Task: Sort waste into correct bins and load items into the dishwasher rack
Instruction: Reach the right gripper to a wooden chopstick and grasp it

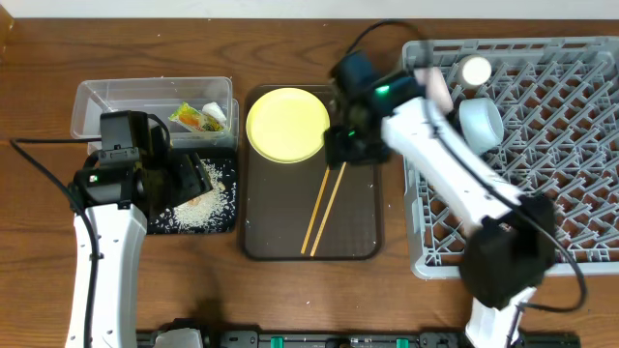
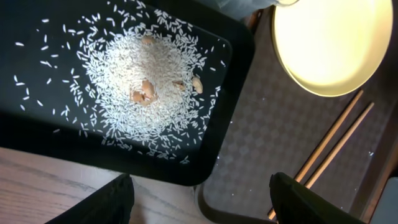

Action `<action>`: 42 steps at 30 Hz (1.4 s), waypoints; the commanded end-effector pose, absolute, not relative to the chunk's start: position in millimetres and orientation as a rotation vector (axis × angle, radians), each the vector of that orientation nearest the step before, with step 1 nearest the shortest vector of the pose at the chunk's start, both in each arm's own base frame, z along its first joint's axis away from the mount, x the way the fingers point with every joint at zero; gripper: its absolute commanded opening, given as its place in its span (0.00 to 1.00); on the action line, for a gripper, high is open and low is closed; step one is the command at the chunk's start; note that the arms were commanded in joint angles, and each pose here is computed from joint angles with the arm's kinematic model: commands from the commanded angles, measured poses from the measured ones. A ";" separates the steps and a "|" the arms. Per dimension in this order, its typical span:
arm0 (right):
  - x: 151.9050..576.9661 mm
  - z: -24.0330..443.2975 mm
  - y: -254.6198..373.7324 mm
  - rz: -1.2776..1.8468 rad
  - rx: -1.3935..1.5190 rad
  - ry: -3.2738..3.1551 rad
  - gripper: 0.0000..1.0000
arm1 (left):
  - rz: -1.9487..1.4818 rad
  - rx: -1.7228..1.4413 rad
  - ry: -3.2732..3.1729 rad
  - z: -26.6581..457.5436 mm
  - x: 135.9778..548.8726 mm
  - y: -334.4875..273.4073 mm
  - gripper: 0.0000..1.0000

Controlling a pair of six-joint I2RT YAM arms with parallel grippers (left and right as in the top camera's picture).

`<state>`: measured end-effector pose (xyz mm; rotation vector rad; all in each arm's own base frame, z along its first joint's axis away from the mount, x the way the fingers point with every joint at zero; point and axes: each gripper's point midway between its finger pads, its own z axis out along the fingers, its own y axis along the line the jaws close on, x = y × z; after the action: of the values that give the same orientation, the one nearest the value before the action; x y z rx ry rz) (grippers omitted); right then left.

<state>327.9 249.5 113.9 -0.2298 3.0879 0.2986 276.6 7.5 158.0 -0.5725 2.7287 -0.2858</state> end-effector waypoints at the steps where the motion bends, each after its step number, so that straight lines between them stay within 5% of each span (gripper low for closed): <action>1: 316.7 86.5 257.6 0.170 -0.056 3.157 0.63 | -0.267 -0.591 2.733 158.0 278.5 11.3 0.72; 24: 274.1 -15.2 251.7 -0.131 0.000 3.300 0.50 | -0.266 -0.587 2.733 157.9 278.7 11.4 0.72; 28: 265.7 -25.1 248.3 -0.128 0.004 3.324 0.30 | -0.266 -0.587 2.734 157.9 278.6 11.4 0.72; 37: 281.4 -13.3 233.3 -0.093 0.036 3.314 0.03 | -0.266 -0.587 2.734 157.9 278.6 11.3 0.73; 42: 301.8 10.1 223.4 -0.008 -0.032 3.265 0.01 | -0.266 -0.587 2.733 157.9 278.7 11.3 0.73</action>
<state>292.3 236.7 1.0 0.0360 3.2903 -0.0179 276.4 7.5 155.3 -0.5761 2.7407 -0.2854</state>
